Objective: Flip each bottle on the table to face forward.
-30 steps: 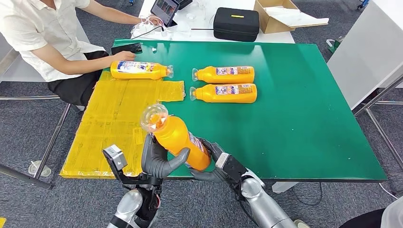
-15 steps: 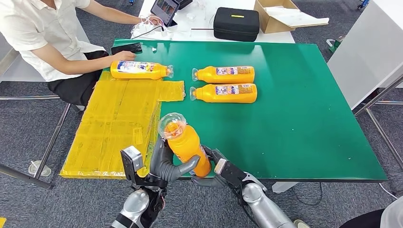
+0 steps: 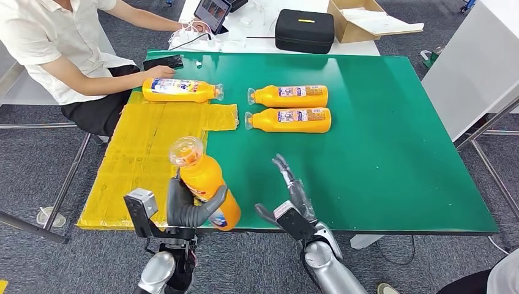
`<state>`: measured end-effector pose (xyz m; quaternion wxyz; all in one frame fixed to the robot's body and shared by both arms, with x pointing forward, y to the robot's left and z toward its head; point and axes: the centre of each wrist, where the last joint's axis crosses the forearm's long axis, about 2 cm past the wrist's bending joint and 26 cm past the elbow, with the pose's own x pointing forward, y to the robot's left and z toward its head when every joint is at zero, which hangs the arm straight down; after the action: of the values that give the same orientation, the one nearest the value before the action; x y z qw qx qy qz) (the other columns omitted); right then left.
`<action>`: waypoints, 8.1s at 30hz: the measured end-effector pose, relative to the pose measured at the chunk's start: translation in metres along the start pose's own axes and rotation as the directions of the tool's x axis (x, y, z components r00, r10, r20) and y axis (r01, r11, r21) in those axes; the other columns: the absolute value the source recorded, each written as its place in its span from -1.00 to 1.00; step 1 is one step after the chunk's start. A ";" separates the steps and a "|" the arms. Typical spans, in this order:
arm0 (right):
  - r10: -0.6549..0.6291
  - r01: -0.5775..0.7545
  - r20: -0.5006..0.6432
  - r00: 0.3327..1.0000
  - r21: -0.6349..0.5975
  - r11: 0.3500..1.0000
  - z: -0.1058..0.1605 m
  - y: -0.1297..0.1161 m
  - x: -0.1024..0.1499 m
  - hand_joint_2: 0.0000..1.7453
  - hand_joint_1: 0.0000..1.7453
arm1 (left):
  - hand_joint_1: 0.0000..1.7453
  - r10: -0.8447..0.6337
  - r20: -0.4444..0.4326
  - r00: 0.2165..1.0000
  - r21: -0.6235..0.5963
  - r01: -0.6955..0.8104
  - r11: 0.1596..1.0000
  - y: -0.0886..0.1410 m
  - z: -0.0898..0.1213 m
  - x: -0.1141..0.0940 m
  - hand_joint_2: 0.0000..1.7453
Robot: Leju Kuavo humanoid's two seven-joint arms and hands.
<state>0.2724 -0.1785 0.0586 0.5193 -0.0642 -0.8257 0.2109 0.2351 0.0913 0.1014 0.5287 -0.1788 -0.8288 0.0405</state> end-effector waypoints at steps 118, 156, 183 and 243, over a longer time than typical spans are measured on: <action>0.628 -0.578 -0.239 0.740 0.250 0.777 -0.042 -0.105 -0.053 1.00 -1.00 | -1.00 -0.429 -0.025 0.903 -0.401 0.384 0.832 -0.014 -0.015 -0.007 1.00; 0.831 -0.543 -0.287 0.476 0.648 0.534 -0.077 -0.148 -0.070 1.00 1.00 | -1.00 -0.441 -0.024 0.897 -0.401 0.395 0.826 -0.023 -0.011 -0.010 1.00; 0.273 -0.134 -0.399 0.875 0.342 0.930 -0.039 -0.141 -0.080 1.00 1.00 | -1.00 0.067 -0.278 0.958 -0.155 -0.114 0.981 -0.025 0.005 -0.020 1.00; -0.241 0.212 -0.036 0.970 0.612 0.762 -0.048 0.007 0.021 1.00 1.00 | -0.40 0.384 -0.205 0.900 -0.115 -0.412 0.904 -0.011 -0.003 -0.015 1.00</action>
<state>0.3043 -0.1513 0.0910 0.5149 0.2122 -0.7259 0.4037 0.2404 0.0758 0.0930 0.5650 -0.3886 -0.7247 0.0671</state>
